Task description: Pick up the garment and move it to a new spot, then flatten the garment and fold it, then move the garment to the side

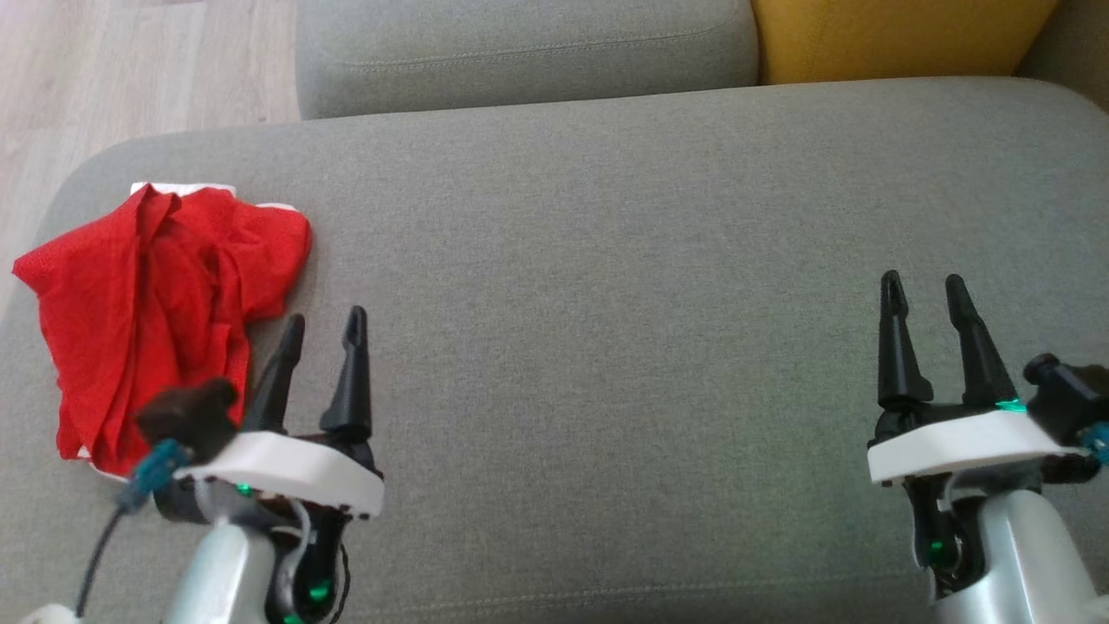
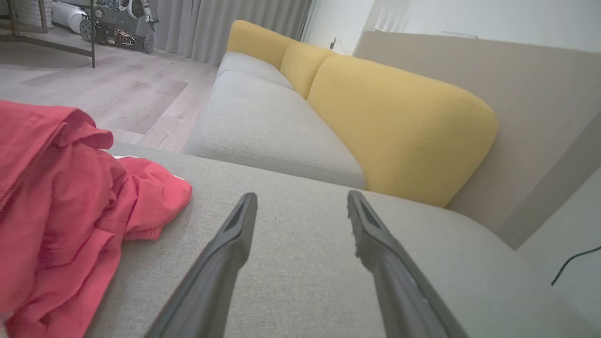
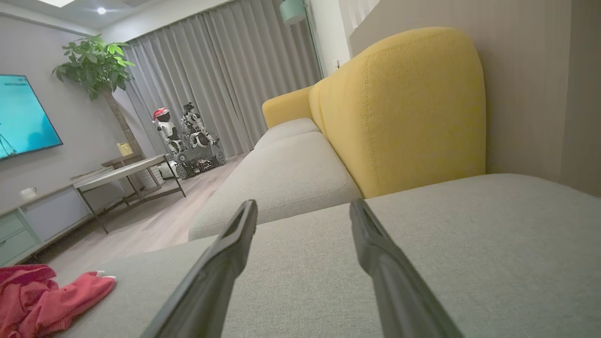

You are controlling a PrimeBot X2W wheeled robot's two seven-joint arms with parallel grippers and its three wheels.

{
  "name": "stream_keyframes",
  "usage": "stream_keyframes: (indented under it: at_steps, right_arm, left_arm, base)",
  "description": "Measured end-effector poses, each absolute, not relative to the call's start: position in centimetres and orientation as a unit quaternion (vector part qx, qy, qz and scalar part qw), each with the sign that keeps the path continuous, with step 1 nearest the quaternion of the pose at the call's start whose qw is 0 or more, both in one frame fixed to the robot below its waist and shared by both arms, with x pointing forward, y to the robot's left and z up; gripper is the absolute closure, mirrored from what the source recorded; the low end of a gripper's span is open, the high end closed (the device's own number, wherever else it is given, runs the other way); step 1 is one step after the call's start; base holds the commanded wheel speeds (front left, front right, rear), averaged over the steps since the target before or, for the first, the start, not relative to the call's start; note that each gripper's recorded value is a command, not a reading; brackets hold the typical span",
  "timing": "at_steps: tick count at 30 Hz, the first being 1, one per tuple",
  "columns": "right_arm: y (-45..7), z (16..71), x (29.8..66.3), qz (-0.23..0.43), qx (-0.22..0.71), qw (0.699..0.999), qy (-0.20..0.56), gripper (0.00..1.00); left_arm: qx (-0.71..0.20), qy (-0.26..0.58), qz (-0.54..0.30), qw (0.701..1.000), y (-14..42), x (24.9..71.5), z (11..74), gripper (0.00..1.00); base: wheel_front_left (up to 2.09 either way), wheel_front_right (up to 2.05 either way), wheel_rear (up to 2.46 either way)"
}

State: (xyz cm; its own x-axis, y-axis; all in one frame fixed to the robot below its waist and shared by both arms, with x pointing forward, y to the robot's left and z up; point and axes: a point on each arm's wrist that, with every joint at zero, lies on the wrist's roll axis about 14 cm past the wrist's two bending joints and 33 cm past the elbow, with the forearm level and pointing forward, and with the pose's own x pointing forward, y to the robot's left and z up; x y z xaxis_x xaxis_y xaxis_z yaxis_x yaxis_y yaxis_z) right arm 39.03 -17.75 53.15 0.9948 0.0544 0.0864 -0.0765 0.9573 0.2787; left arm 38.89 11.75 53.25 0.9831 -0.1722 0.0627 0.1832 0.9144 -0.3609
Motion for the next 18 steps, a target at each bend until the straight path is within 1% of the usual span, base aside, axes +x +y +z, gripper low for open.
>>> stream_keyframes:
  at_steps: [10,14,18]
  right_arm:
    - [-17.1,53.9,39.4,0.046,0.052,0.996,-0.054,0.00]
    - [-16.8,53.9,39.4,0.052,0.019,0.997,-0.057,0.00]
    - [-16.4,54.0,39.4,0.059,-0.007,0.996,-0.061,0.00]
  left_arm:
    - [-0.067,-0.026,-0.102,0.992,10.4,39.0,53.1,0.00]
    - [-0.028,-0.024,-0.101,0.994,10.0,38.7,52.5,0.00]
    - [0.006,-0.041,-0.102,0.994,9.7,38.7,52.9,0.00]
  base:
    - [0.00,0.00,0.00]
    - [0.00,0.00,0.00]
    - [0.00,0.00,0.00]
